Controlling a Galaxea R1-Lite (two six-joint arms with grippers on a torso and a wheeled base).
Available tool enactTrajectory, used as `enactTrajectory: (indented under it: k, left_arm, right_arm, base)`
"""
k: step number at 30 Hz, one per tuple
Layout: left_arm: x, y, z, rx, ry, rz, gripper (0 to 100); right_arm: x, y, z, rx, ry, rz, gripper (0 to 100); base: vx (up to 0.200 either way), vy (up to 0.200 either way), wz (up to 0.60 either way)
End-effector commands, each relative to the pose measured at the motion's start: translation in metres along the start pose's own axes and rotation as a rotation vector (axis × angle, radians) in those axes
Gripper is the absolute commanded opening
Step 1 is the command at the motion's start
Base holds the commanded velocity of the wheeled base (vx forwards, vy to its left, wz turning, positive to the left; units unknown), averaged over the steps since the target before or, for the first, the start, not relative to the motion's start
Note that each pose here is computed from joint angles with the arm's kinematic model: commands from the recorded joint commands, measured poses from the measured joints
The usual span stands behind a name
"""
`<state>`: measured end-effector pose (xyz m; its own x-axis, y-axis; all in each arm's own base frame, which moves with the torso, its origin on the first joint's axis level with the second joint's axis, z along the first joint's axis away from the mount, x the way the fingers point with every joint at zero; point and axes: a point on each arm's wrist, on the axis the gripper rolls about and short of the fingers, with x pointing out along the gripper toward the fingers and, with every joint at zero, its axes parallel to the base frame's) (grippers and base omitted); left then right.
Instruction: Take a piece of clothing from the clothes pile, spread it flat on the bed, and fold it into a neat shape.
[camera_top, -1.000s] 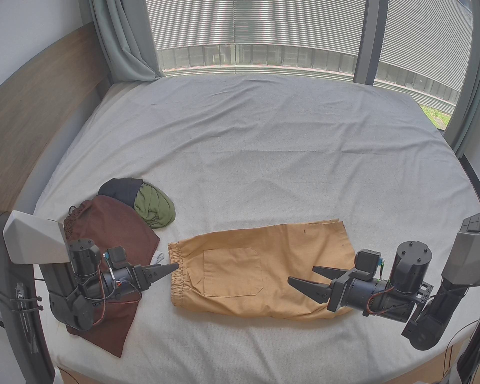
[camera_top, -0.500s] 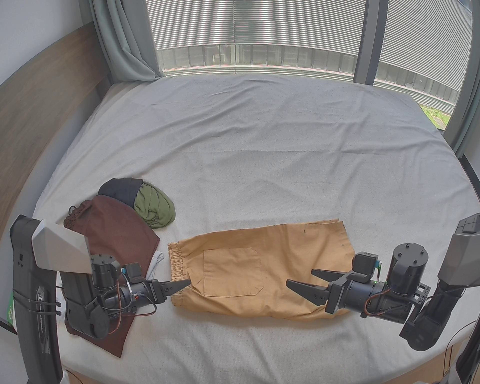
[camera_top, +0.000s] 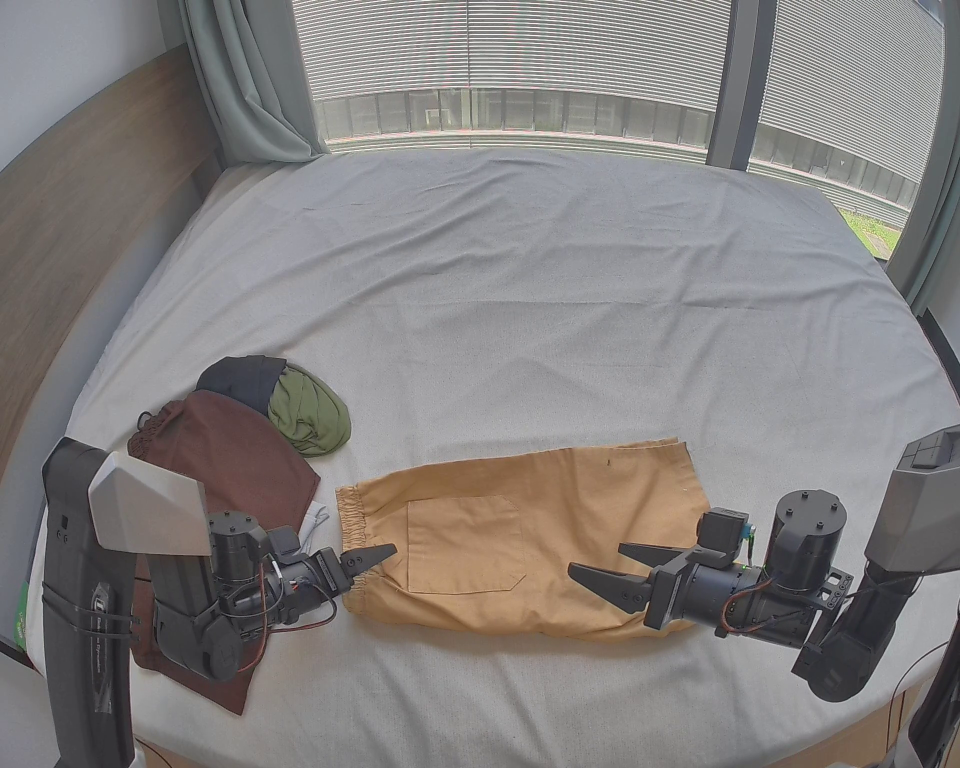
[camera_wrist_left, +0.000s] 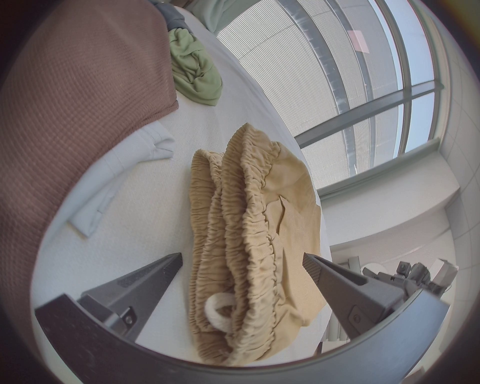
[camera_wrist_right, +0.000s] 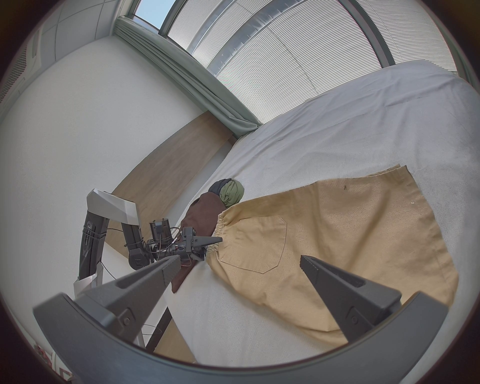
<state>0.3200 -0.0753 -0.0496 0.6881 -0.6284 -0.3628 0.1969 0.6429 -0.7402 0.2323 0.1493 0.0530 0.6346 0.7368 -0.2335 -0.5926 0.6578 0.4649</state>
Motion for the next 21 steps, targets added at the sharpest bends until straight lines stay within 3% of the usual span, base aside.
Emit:
enactTrajectory:
  k: [1, 5, 21]
  left_arm:
    - [0.0047, -0.0073, 0.0012, -0.015, -0.003, -0.021, 100]
    - [0.0075, -0.0115, 0.0021, -0.049, -0.005, -0.036, 100]
    - [0.014, -0.0144, 0.0015, -0.045, -0.036, -0.017, 100]
  right_arm:
    - [0.0016, -0.001, -0.0015, 0.002, 0.005, -0.002, 100]
    - [0.003, -0.002, -0.0026, 0.003, 0.009, -0.004, 100]
    - [0.0034, -0.0022, -0.0027, 0.003, 0.009, -0.004, 100]
  base:
    - [0.0, 0.0, 0.0]
    - [0.0, 0.0, 0.0]
    - [0.0, 0.0, 0.0]
